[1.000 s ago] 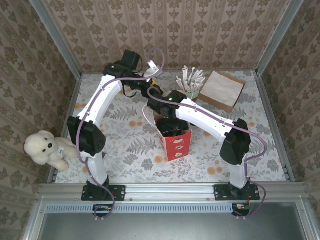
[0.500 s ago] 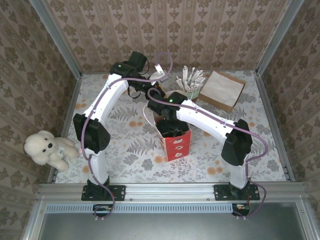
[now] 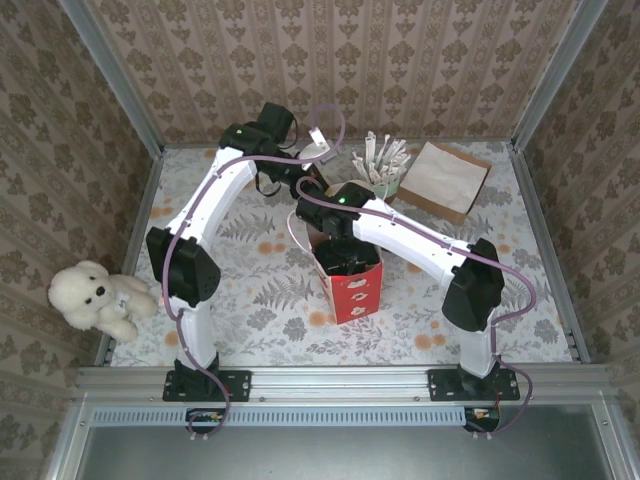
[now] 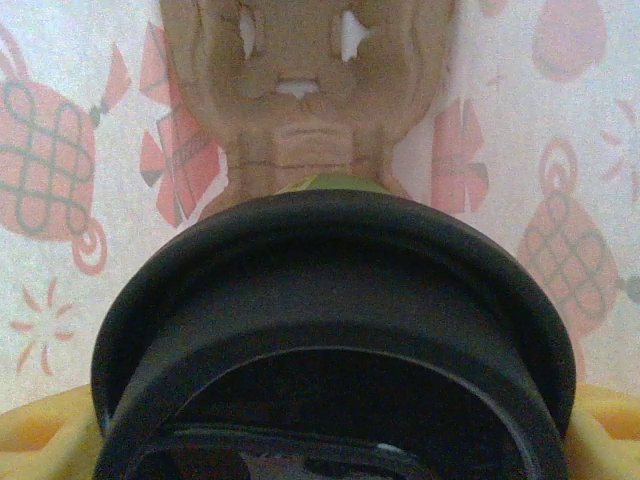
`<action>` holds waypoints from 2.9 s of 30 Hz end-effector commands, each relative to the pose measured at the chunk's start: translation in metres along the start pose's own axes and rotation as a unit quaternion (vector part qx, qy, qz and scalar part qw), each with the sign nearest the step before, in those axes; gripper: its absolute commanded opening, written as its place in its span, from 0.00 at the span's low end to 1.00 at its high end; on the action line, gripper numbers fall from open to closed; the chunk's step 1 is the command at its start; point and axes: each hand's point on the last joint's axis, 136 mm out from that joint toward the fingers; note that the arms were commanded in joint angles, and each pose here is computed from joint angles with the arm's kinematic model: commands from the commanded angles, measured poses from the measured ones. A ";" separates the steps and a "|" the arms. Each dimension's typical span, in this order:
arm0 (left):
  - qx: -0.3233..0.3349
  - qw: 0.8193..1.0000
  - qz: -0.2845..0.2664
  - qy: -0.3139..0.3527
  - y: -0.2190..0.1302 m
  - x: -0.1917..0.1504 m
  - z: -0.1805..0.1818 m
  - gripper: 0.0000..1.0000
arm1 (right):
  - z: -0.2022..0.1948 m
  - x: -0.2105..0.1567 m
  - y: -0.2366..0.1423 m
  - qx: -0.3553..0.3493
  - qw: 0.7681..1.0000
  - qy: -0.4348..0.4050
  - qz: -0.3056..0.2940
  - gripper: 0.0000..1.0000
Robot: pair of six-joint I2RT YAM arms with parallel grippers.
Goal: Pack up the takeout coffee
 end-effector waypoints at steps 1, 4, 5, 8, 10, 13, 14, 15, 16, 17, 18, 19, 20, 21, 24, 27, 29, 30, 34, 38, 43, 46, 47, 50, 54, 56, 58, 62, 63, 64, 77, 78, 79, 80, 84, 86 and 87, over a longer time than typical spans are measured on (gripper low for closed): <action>0.009 1.000 -0.003 -0.003 -0.008 0.005 0.000 0.00 | -0.008 -0.016 -0.011 -0.011 0.999 0.006 0.033 0.53; 0.008 1.000 -0.009 -0.005 -0.009 0.008 0.000 0.00 | -0.006 -0.020 -0.016 0.000 0.999 0.009 0.041 0.53; 0.006 1.000 -0.012 -0.006 -0.009 0.009 0.000 0.00 | -0.005 -0.020 -0.016 0.001 0.999 0.012 0.045 0.53; 0.008 1.000 -0.020 -0.008 -0.010 0.013 0.001 0.00 | -0.004 -0.026 -0.015 -0.005 0.998 0.018 0.066 0.54; 0.015 1.000 -0.022 -0.007 -0.011 0.014 0.003 0.00 | -0.006 -0.032 -0.012 -0.010 0.996 0.019 0.083 0.54; 0.022 0.999 -0.023 -0.008 -0.012 0.013 0.005 0.00 | -0.011 -0.037 -0.008 -0.023 0.995 0.018 0.091 0.53; 0.023 0.999 -0.024 -0.009 -0.014 0.013 0.005 0.00 | -0.012 -0.037 -0.006 -0.025 0.995 0.017 0.092 0.53; 0.023 0.999 -0.025 -0.009 -0.014 0.014 0.005 0.00 | -0.011 -0.037 -0.004 -0.026 0.995 0.015 0.094 0.53; 0.024 0.999 -0.026 -0.009 -0.015 0.014 0.005 0.00 | -0.010 -0.036 -0.002 -0.025 0.995 0.013 0.097 0.53; 0.023 0.999 -0.029 -0.008 -0.016 0.015 0.003 0.00 | -0.009 -0.035 0.000 -0.024 0.995 0.010 0.098 0.53; 0.021 0.999 -0.031 -0.007 -0.016 0.016 0.002 0.00 | -0.009 -0.034 0.001 -0.024 0.995 0.010 0.098 0.53; 0.020 0.999 -0.034 -0.007 -0.016 0.016 0.001 0.00 | -0.008 -0.033 0.003 -0.024 0.995 0.010 0.100 0.53; 0.021 0.999 -0.035 -0.008 -0.016 0.016 0.001 0.00 | -0.009 -0.032 0.005 -0.024 0.995 0.009 0.101 0.53; 0.022 0.999 -0.036 -0.007 -0.017 0.016 0.001 0.00 | -0.008 -0.032 0.007 -0.024 0.994 0.008 0.103 0.53; 0.028 0.999 -0.036 -0.008 -0.017 0.015 0.002 0.00 | -0.010 -0.034 0.009 -0.028 0.994 0.008 0.106 0.53; 0.033 0.999 -0.035 -0.010 -0.019 0.014 0.004 0.00 | -0.011 -0.033 0.008 -0.024 0.995 0.009 0.099 0.53; 0.033 0.999 -0.036 -0.012 -0.020 0.014 0.003 0.00 | -0.012 -0.032 0.009 -0.023 0.995 0.009 0.094 0.53; 0.033 0.999 -0.037 -0.012 -0.020 0.014 0.003 0.00 | -0.012 -0.029 0.009 -0.024 0.996 0.008 0.088 0.53; 0.033 0.999 -0.039 -0.019 -0.019 0.015 0.003 0.00 | -0.009 -0.023 0.010 -0.014 0.997 0.004 0.071 0.52; 0.036 0.998 -0.036 -0.028 -0.017 0.012 0.005 0.00 | -0.007 -0.020 0.017 -0.011 0.998 0.002 0.064 0.52; 0.035 0.998 -0.038 -0.035 -0.014 0.010 0.006 0.00 | -0.008 -0.017 0.022 -0.012 0.998 0.002 0.056 0.52; 0.036 0.998 -0.040 -0.037 -0.015 0.012 0.007 0.00 | -0.005 -0.016 0.023 -0.005 0.998 0.005 0.056 0.52; 0.036 0.998 -0.041 -0.038 -0.015 0.012 0.007 0.00 | -0.004 -0.017 0.024 -0.002 0.998 0.005 0.058 0.52; 0.032 0.998 -0.044 -0.039 -0.015 0.014 0.005 0.00 | -0.005 -0.017 0.023 -0.003 0.998 0.003 0.059 0.52; 0.027 0.998 -0.048 -0.041 -0.015 0.016 0.003 0.00 | -0.006 -0.015 0.024 -0.006 0.998 0.001 0.056 0.52; 0.025 0.998 -0.050 -0.042 -0.015 0.017 0.003 0.00 | -0.006 -0.012 0.025 -0.010 0.999 0.002 0.051 0.52; 0.023 0.998 -0.050 -0.043 -0.014 0.016 0.002 0.00 | -0.005 -0.011 0.026 -0.010 0.999 0.003 0.048 0.52; 0.019 0.998 -0.051 -0.045 -0.015 0.017 0.001 0.00 | -0.006 -0.010 0.028 -0.012 0.999 0.003 0.046 0.52; 0.020 0.998 -0.050 -0.045 -0.015 0.017 0.001 0.00 | -0.007 -0.009 0.028 -0.014 0.999 0.003 0.045 0.52; 0.020 0.998 -0.050 -0.045 -0.015 0.017 0.001 0.00 | -0.008 -0.009 0.028 -0.017 0.999 0.003 0.044 0.52; 0.031 0.997 -0.052 -0.045 -0.019 0.016 0.007 0.00 | -0.018 -0.020 0.031 -0.031 0.998 -0.002 0.054 0.51; 0.031 0.997 -0.052 -0.044 -0.020 0.017 0.007 0.00 | -0.018 -0.020 0.031 -0.030 0.998 -0.003 0.053 0.51; 0.030 0.997 -0.052 -0.043 -0.019 0.016 0.007 0.00 | -0.018 -0.020 0.032 -0.030 0.998 -0.004 0.052 0.51; 0.029 0.997 -0.053 -0.043 -0.019 0.016 0.007 0.00 | -0.018 -0.019 0.032 -0.029 0.998 -0.005 0.052 0.51; 0.023 0.997 -0.055 -0.043 -0.018 0.017 0.005 0.00 | -0.016 -0.019 0.032 -0.025 0.998 -0.005 0.050 0.51; 0.020 0.997 -0.056 -0.042 -0.019 0.017 0.004 0.00 | -0.017 -0.018 0.031 -0.025 0.999 -0.004 0.048 0.51; 0.020 0.997 -0.057 -0.040 -0.019 0.017 0.003 0.00 | -0.017 -0.019 0.032 -0.026 0.999 -0.004 0.048 0.51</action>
Point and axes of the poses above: each hand's point on the last joint's axis, 136 mm out from that joint toward the fingers, its own y axis out along the fingers, its own z axis along the line the jaws close on, x = y × z, and after that the axes turned 11 degrees about y, right-handed
